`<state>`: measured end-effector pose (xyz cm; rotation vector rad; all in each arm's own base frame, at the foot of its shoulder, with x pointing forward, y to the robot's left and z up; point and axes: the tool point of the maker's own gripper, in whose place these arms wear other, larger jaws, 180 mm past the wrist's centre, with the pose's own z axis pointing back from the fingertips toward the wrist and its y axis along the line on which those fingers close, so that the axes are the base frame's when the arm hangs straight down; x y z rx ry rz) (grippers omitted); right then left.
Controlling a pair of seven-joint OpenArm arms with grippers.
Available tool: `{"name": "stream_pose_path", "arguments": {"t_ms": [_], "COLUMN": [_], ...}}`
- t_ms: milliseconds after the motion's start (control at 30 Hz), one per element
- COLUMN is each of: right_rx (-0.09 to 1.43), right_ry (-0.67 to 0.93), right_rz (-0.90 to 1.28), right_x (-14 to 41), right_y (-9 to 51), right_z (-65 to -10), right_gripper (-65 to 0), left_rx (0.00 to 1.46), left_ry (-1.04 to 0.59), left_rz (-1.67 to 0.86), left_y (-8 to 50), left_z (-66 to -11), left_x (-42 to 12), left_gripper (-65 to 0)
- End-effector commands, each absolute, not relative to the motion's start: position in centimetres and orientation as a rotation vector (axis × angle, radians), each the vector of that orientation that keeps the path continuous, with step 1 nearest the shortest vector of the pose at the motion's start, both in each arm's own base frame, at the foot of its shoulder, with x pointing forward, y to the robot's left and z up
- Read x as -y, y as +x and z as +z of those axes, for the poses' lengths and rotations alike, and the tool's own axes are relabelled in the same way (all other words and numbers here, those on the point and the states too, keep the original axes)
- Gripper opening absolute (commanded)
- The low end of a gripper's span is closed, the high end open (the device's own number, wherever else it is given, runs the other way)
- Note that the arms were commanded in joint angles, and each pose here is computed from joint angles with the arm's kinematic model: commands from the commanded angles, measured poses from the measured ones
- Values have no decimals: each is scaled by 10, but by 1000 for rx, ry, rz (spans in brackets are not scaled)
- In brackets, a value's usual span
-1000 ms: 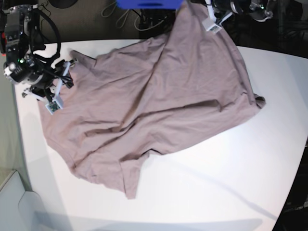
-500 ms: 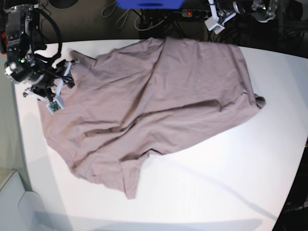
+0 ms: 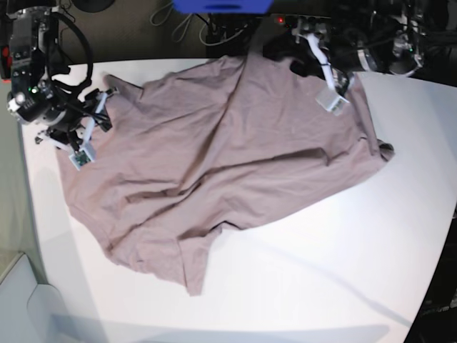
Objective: Layout the t-shirt on the table in an organized manner, then fold the t-shirt properly
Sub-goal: 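Release the shirt with the left gripper and move it to the shirt's side edge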
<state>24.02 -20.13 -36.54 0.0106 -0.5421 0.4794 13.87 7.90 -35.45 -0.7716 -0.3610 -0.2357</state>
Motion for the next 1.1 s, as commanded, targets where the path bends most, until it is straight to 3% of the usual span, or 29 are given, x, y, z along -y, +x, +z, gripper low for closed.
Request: {"name": "stream_pose_path", "arguments": {"t_ms": [0,167,433,833,1067], "right_rx": [574,568,570,573,572], "right_ry": [4,5,5,17,16], "right_rz": [491,491,491,485,485], "right_x": [202,202,202,198,198], "right_y": [246,244,245,245,245], "right_z": [-357,-358,-358,-359,-359], "right_gripper": [-348,-348,-348,-348,-348], "left_rx": [441,628,701,774,804], "left_ry": [-781,-599,-431,-628,-556], "left_rz": [-203,11,412,630,667], "left_y": [157,189,171,231,259], "left_z": [-339,-319,-334,-360,-376], "left_x": [-90,-186,-315,-323,-321], "left_gripper": [-183,-183,-182,-203,-224]}}
